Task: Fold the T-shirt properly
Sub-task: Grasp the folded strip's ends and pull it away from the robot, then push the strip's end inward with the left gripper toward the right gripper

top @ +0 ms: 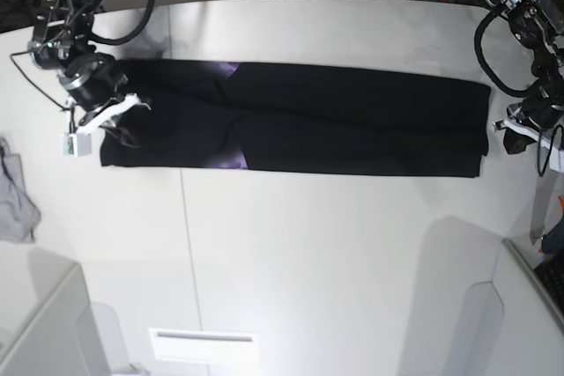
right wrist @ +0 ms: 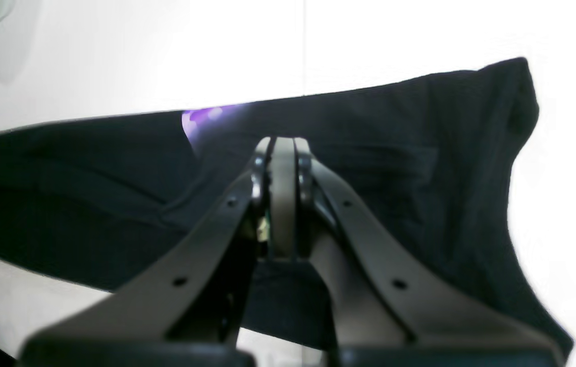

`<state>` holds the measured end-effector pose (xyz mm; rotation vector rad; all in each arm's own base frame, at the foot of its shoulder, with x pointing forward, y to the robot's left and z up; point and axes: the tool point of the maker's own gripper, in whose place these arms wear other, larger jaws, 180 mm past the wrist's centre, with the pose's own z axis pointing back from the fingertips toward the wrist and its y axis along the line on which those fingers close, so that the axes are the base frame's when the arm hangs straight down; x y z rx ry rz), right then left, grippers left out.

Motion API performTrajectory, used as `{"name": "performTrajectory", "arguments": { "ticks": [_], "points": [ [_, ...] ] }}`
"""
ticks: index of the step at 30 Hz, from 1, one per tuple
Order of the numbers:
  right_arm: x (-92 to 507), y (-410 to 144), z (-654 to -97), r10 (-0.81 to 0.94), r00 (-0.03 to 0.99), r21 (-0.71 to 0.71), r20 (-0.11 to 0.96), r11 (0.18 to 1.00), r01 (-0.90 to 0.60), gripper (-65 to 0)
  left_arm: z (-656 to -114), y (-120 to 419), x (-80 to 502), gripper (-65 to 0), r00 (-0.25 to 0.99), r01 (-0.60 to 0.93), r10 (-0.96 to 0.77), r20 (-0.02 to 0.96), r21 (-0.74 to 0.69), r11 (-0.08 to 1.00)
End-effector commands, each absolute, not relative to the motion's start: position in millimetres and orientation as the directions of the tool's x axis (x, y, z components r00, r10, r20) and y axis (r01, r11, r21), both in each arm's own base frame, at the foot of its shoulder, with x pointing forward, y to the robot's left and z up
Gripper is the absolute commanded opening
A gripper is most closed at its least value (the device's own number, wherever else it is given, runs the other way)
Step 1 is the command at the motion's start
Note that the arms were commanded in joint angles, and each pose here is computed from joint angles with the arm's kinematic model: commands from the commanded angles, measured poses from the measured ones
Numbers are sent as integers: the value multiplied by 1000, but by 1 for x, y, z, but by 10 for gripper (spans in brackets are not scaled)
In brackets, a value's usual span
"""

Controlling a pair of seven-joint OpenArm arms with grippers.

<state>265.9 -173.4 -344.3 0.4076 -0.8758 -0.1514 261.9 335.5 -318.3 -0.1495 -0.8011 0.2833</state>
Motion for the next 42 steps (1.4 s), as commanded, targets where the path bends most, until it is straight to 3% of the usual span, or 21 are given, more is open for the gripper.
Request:
{"name": "performTrajectory", "arguments": {
  "ticks": [1,5,7,12,20,23,26,30,37,42],
  "points": [
    [271,-172,-333,-298,603,411,740,910,-54,-650,-306,341,270,-614,632,-175,295,717,-238,955],
    [268,-170,-337,-301,612,417,731,908,-51,-650,-315,346,268,-173,633,-196,341,695,-283,939],
    [267,-169,-337,-301,614,417,730,907,-52,-650,-320,350,268,-5,615,-212,362,700,-295,932],
    [261,-169,-342,-301,627,418,719,907,-44,-650,-354,350,278,0,620,-230,414,667,-349,908],
    [260,-169,-343,-301,629,418,717,907,-43,-650,-404,319,292,-54,681,-196,419,600,-403,894],
    [260,-170,-343,-301,629,418,717,908,-41,-650,-418,318,291,-107,694,-225,451,561,-426,876],
    [260,-172,-342,-304,626,416,718,909,-37,-650,-428,319,286,-273,703,-250,473,532,-437,864],
    [260,-171,-342,-304,626,417,719,908,-39,-650,-431,324,284,-629,703,-266,483,523,-436,860],
    [260,-170,-342,-302,627,418,718,907,-41,-650,-402,368,290,-650,662,-261,431,614,-350,900],
    [260,-170,-342,-302,627,418,718,907,-41,-650,-360,362,288,-650,649,-148,275,710,-237,960]
  ]
}}
